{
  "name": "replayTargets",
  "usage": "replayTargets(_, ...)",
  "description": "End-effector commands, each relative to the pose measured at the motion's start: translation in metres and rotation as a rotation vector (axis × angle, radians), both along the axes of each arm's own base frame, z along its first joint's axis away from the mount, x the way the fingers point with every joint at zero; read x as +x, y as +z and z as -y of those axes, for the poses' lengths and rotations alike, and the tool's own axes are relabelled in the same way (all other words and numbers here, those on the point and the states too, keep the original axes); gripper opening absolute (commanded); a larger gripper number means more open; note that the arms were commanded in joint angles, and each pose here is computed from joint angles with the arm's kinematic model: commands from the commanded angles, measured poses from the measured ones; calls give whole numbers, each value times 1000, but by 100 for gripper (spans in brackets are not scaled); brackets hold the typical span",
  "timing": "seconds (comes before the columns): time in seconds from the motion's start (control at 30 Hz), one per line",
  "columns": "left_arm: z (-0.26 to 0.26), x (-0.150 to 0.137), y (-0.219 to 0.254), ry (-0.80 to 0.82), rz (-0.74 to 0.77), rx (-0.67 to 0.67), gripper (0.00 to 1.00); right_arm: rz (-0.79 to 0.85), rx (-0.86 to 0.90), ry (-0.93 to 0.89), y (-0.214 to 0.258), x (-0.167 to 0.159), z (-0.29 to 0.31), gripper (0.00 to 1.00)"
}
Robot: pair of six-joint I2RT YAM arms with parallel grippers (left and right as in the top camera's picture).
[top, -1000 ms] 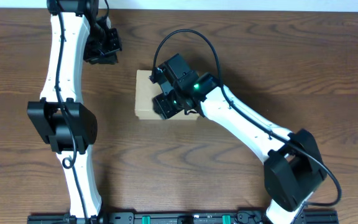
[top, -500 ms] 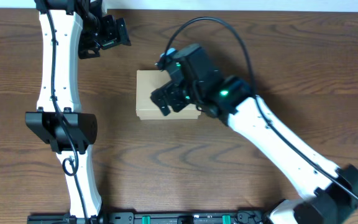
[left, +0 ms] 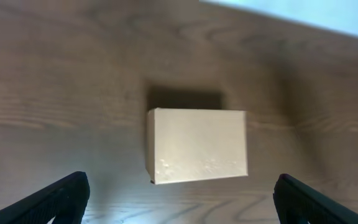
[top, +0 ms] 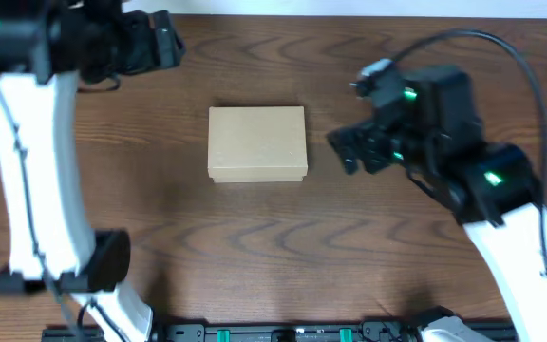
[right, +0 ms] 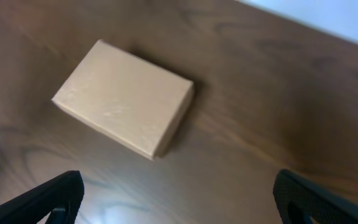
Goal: Pack container
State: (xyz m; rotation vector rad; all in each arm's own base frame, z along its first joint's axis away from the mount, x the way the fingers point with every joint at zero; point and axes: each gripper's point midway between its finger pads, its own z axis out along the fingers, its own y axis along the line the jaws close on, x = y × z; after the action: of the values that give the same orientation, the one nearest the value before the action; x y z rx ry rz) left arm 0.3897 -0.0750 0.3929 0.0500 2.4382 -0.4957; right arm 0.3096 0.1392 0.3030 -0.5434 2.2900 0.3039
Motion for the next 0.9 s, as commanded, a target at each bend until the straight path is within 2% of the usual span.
replayTargets(0.0, 2, -44, 20, -29, 22, 27, 95, 44, -26, -7, 3, -17, 20, 99)
replayTargets(0.17, -2, -95, 35, 7, 57, 54, 95, 80, -15, -31, -4, -50, 38, 99)
replayTargets(0.37, -14, -159, 24, 46, 44, 68, 95, 142, 19, -27, -11, -92, 48, 99)
replayTargets(0.6, -24, -221, 11, 64, 99, 78, 95, 194, 72, -56, -23, -126, 59, 99)
replayTargets(0.87, -29, -279, -7, 65, 210, 64, 95, 232, 146, -88, -46, -156, 66, 99)
